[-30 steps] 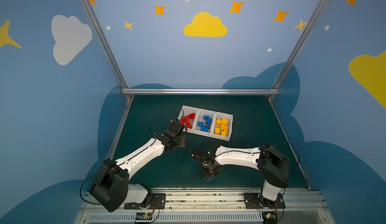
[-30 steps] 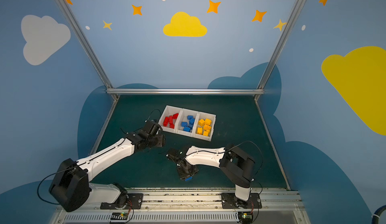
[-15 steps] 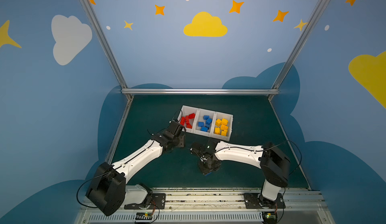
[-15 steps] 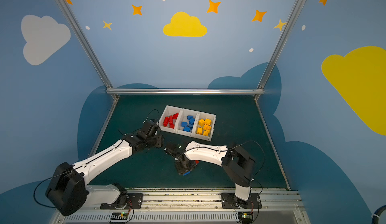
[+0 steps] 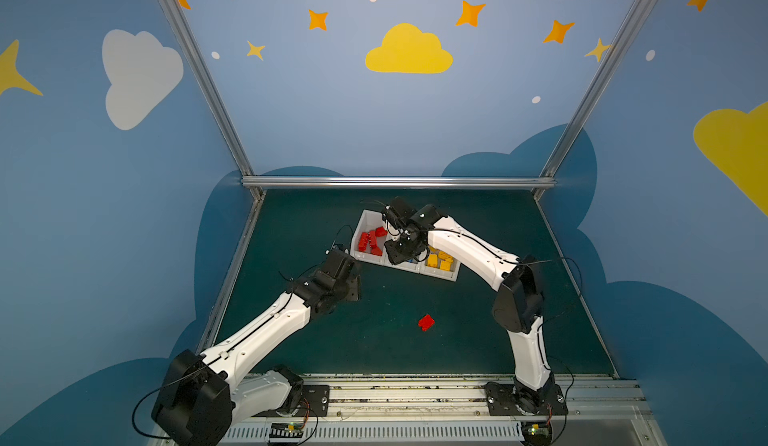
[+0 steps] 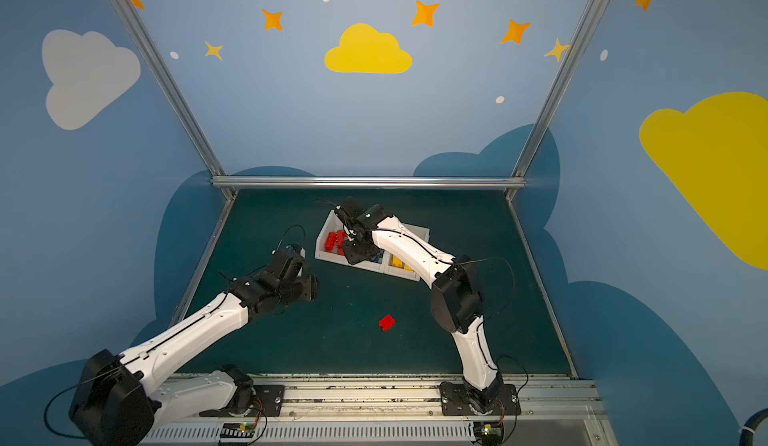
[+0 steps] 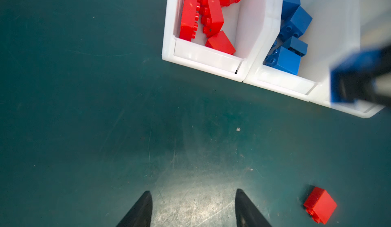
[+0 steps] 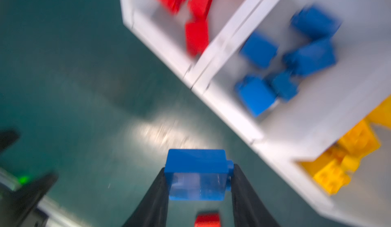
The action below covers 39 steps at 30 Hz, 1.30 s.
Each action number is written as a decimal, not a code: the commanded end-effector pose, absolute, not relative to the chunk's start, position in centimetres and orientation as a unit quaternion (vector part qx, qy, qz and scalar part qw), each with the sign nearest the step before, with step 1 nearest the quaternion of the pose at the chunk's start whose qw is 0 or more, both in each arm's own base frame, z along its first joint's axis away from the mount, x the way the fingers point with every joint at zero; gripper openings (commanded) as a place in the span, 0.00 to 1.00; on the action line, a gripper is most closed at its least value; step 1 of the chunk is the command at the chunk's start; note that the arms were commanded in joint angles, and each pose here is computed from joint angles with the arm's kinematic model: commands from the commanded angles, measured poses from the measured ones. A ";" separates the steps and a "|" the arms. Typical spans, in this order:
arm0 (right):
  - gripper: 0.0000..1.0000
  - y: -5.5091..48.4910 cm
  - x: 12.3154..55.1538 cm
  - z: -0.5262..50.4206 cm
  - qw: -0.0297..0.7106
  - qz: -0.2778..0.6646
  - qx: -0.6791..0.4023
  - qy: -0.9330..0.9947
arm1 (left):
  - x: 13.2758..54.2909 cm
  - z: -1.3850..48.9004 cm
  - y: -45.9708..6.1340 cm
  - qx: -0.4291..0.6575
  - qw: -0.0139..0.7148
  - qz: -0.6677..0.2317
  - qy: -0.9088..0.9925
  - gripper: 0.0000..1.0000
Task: Sort the legos into containers by color
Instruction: Place the lego in the container, then pick up the lego from the bottom-center of the table.
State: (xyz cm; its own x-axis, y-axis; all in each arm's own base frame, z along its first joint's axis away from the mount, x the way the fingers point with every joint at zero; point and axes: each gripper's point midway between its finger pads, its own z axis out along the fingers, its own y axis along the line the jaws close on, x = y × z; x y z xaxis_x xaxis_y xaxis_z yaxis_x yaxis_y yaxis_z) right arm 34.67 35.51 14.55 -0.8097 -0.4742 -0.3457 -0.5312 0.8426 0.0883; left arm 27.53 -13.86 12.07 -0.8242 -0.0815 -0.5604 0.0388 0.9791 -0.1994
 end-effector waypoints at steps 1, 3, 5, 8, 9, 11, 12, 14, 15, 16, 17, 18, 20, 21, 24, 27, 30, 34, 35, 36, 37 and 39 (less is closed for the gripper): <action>0.37 34.2 37.4 14.2 0.149 0.067 -0.276 0.947 | 26.9 12.1 -13.3 -0.022 0.294 -0.102 0.950 0.63; 0.37 33.7 39.5 13.8 0.157 0.059 -0.257 0.952 | 26.6 12.1 -13.3 -0.023 0.295 -0.105 0.949 0.63; 0.37 33.2 41.1 13.3 0.160 0.058 -0.238 0.956 | 26.5 12.1 -13.2 -0.027 0.297 -0.108 0.948 0.63; 0.37 32.8 42.7 12.9 0.166 0.065 -0.229 0.957 | 26.3 12.0 -13.1 -0.030 0.301 -0.113 0.946 0.63; 0.38 32.8 43.0 12.9 0.171 0.068 -0.235 0.955 | 26.2 12.0 -13.1 -0.031 0.302 -0.115 0.946 0.63; 0.43 32.9 43.6 12.9 0.180 0.071 -0.243 0.950 | 26.2 12.0 -13.1 -0.032 0.303 -0.117 0.945 0.63; 0.46 32.9 43.8 13.0 0.184 0.070 -0.246 0.949 | 26.1 12.0 -13.1 -0.032 0.303 -0.117 0.945 0.63; 0.53 33.0 44.2 13.5 0.194 0.072 -0.246 0.947 | 26.1 11.9 -13.1 -0.030 0.302 -0.117 0.946 0.63; 0.55 33.1 44.2 13.7 0.197 0.074 -0.246 0.946 | 26.1 11.9 -13.0 -0.033 0.302 -0.116 0.946 0.63; 0.58 33.1 44.3 14.0 0.201 0.076 -0.245 0.945 | 26.1 11.9 -13.0 -0.033 0.302 -0.117 0.945 0.63; 0.59 33.2 44.3 14.4 0.204 0.078 -0.245 0.944 | 26.1 11.9 -13.0 -0.033 0.302 -0.117 0.945 0.63; 0.60 33.2 44.3 14.6 0.207 0.080 -0.245 0.944 | 26.1 11.9 -13.1 -0.032 0.303 -0.118 0.945 0.63; 0.61 33.1 44.1 15.1 0.210 0.081 -0.244 0.943 | 26.1 11.9 -13.1 -0.033 0.302 -0.119 0.945 0.63; 0.61 33.0 44.1 15.4 0.211 0.081 -0.242 0.944 | 26.1 11.9 -13.1 -0.033 0.302 -0.119 0.945 0.63; 0.61 32.5 43.5 15.9 0.210 0.081 -0.237 0.945 | 26.1 11.9 -13.1 -0.033 0.302 -0.119 0.945 0.63; 0.61 32.1 42.7 16.3 0.208 0.087 -0.231 0.947 | 26.1 11.8 -13.1 -0.033 0.302 -0.119 0.945 0.63; 0.61 31.5 41.7 16.7 0.204 0.089 -0.224 0.949 | 26.1 11.7 -13.2 -0.032 0.300 -0.120 0.946 0.63; 0.61 30.2 39.7 16.5 0.182 0.084 -0.213 0.956 | 26.2 11.6 -13.4 -0.031 0.298 -0.121 0.946 0.63; 0.61 29.7 39.0 16.3 0.175 0.081 -0.214 0.958 | 26.2 11.5 -13.3 -0.031 0.297 -0.119 0.947 0.63; 0.61 29.4 38.3 15.9 0.168 0.078 -0.216 0.959 | 26.2 11.5 -13.3 -0.031 0.297 -0.118 0.947 0.63; 0.61 28.9 37.5 15.5 0.161 0.075 -0.218 0.960 | 26.2 11.5 -13.2 -0.032 0.297 -0.116 0.947 0.63; 0.61 28.2 35.6 14.7 0.148 0.071 -0.224 0.961 | 26.3 11.5 -13.1 -0.032 0.300 -0.114 0.947 0.64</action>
State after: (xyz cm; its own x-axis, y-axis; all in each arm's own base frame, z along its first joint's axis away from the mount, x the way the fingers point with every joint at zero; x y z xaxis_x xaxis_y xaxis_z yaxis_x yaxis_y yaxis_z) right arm 37.92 28.76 15.07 -0.8488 -0.3992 -0.3467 -0.4465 0.8923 0.0658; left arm 26.31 -13.31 11.81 -0.8168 -0.1251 -0.5633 0.0163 0.9708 -0.2392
